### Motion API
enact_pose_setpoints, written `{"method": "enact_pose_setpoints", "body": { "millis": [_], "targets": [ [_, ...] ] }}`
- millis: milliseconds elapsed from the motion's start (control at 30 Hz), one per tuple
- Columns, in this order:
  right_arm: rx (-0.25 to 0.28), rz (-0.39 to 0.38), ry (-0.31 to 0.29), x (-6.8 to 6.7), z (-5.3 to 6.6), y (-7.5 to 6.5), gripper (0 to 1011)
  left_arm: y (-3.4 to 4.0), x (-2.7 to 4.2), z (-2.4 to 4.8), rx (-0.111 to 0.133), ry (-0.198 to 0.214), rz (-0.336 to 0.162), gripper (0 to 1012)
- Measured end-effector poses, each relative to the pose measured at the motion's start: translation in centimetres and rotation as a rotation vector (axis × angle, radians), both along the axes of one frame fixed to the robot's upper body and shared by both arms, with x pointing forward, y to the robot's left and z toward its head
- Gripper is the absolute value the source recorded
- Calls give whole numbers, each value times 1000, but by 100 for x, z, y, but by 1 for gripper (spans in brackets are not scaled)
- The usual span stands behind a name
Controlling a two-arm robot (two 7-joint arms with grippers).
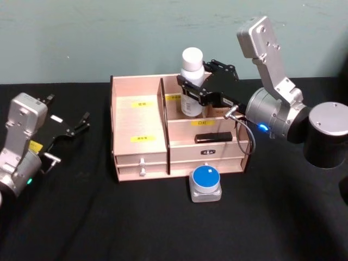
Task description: Pick up the facial cleanser and watermelon frost from the table and place them into the tiered storage box.
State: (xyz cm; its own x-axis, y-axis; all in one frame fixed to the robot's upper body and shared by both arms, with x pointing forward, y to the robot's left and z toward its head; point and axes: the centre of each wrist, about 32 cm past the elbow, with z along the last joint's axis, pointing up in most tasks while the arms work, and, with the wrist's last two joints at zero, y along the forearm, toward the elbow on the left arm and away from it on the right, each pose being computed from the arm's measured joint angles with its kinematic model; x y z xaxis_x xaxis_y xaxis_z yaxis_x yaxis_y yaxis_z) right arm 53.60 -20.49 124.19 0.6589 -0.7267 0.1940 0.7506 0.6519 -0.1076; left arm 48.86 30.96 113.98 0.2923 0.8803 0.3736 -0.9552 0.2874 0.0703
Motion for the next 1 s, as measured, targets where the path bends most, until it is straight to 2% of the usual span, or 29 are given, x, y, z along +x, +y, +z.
{"method": "enact_pose_setpoints", "body": {
  "millis": [300,1000],
  "targets": [
    [5,6,9,105,-56,32,620,0,0,0,0,0,0,1001],
    [11,3,73,187,-244,3,618,0,0,0,0,0,0,1001]
  ]
}}
